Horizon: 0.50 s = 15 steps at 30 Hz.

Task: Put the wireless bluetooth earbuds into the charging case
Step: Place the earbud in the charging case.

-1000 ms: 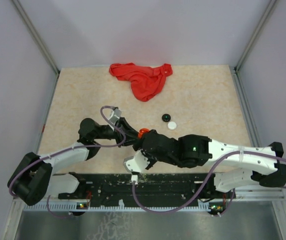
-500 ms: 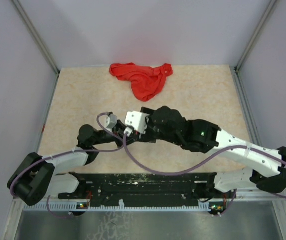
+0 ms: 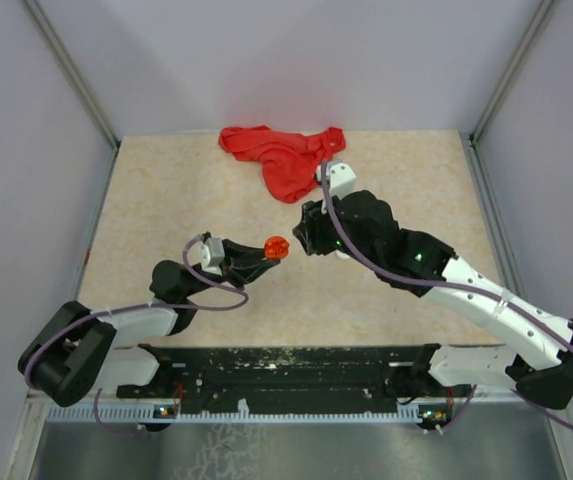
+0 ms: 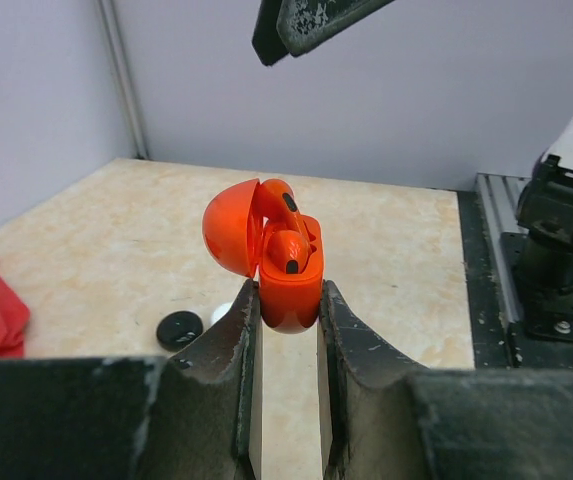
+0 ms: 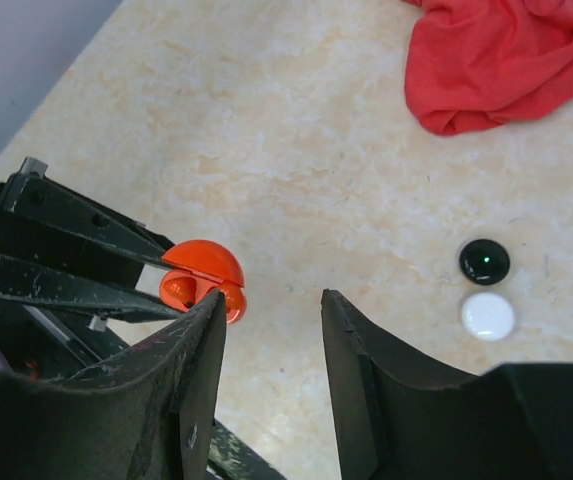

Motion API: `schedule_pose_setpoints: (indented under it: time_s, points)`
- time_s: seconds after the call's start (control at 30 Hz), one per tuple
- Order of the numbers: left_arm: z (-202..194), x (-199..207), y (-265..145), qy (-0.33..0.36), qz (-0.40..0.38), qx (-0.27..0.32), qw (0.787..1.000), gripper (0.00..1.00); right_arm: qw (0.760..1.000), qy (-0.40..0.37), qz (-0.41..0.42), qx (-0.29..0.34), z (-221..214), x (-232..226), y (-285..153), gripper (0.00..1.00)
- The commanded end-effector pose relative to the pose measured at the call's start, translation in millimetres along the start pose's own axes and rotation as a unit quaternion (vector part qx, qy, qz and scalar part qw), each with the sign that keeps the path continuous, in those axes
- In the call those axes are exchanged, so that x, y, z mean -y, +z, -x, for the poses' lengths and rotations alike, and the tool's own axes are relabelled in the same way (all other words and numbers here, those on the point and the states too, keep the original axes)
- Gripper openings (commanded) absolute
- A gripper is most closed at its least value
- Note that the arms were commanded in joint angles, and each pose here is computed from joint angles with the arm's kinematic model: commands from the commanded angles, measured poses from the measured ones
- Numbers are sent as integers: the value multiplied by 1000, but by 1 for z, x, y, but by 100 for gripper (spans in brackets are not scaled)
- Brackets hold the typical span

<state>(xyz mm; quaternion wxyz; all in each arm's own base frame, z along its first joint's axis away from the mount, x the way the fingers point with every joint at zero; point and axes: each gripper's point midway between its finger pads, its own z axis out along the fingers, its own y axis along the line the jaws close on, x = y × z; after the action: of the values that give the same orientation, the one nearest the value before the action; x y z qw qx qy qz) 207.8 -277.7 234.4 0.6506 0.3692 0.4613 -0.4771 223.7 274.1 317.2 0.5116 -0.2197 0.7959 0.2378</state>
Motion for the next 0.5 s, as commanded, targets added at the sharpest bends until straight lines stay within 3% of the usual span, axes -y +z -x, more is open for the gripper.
schedule_pose_setpoints:
  time_s: [0.0, 0.47]
  points:
    - [17, -15, 1, 65, 30, 33, 997, 1, 990, 128, 26, 51, 22, -13, -3, 43]
    - [21, -13, 4, 75, 28, 34, 996, 1, 985, 162, 48, 42, 1, -24, 18, 38]
